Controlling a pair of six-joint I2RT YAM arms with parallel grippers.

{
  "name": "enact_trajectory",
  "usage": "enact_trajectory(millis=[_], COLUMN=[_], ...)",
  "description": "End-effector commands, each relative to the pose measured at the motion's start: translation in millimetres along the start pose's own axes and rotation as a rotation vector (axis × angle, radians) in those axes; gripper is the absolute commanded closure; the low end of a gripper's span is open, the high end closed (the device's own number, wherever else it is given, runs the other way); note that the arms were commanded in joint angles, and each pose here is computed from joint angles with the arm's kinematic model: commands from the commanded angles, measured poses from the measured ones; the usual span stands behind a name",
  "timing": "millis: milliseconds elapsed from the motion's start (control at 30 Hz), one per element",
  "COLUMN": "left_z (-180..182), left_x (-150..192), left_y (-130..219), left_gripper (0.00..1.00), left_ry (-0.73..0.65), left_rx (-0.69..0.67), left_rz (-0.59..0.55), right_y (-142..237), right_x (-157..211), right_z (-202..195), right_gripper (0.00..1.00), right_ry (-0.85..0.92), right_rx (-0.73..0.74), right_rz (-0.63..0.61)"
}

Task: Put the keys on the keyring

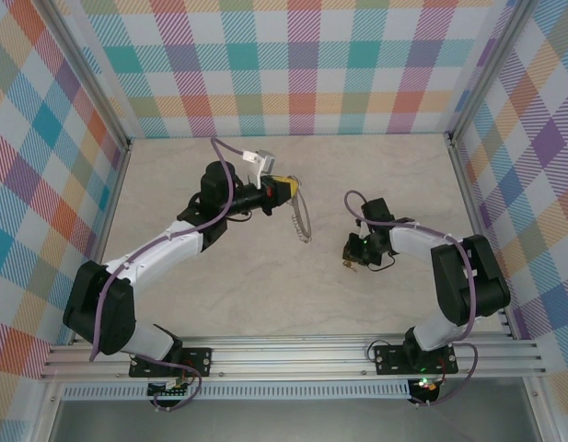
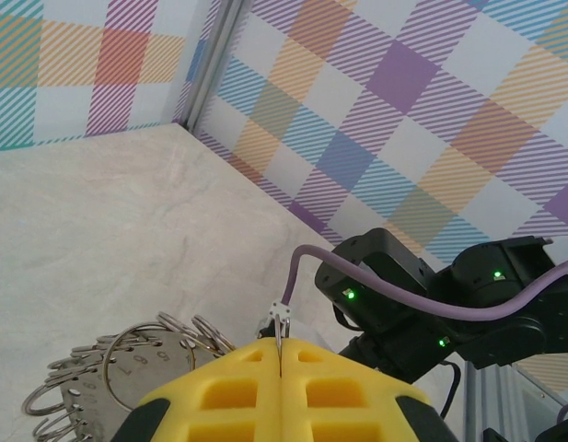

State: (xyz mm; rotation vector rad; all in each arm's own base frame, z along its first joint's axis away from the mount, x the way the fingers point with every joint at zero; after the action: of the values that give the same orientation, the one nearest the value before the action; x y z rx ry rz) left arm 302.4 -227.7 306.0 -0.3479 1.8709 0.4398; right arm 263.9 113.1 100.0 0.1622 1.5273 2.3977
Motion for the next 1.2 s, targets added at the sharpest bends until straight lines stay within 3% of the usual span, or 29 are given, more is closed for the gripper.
enact_trajectory(millis=[0, 67, 300, 767, 1167], left_z=[-8.5, -9.2, -12.0, -13.1, -12.9], left_x=[-10.5, -10.4, -12.3, -11.1, -7.1], left_y=[7.4, 7.9, 12.2, 14.0, 13.6], left_gripper=[1.0, 1.0, 1.0, 1.0, 1.0], left_ry=[-0.049, -0.047, -0.061, -0.069, -0.062], left_rx=[0.018, 0.019, 0.016, 0.021, 0.03], left_rz=[-0.054, -0.058, -0.068, -0.071, -0.068], right_y=[18.2, 27.6, 42.7, 18.0, 14.5], right_x=[0.7, 3.1, 9.6, 15.8, 11.8], right_z=[4.0, 5.1, 4.4, 9.4, 12.1], right_gripper=[0.68, 0.63, 0.62, 0.68, 0.73], right_ry=[-0.002, -0.016, -0.044, 0.027, 0.037], right_rx=[0.027, 0.02, 0.018, 0.176, 0.193], right_rz=[-0.042, -0.063, -0.107, -0.076, -0.085])
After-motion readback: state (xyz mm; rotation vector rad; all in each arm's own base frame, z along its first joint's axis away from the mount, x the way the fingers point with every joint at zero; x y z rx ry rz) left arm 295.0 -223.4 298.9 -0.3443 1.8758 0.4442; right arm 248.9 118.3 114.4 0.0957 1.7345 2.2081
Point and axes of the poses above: each hand's point on the last joint's axis, 136 mm out from that joint toward the fingers, its own y axis back along the fingers, its own z axis along the line the jaws close on, x = y × z, the point moved 9 cm from there along y, back along the fingers, and after that the axes turned 8 degrees about -y, right-handed, at the moved point
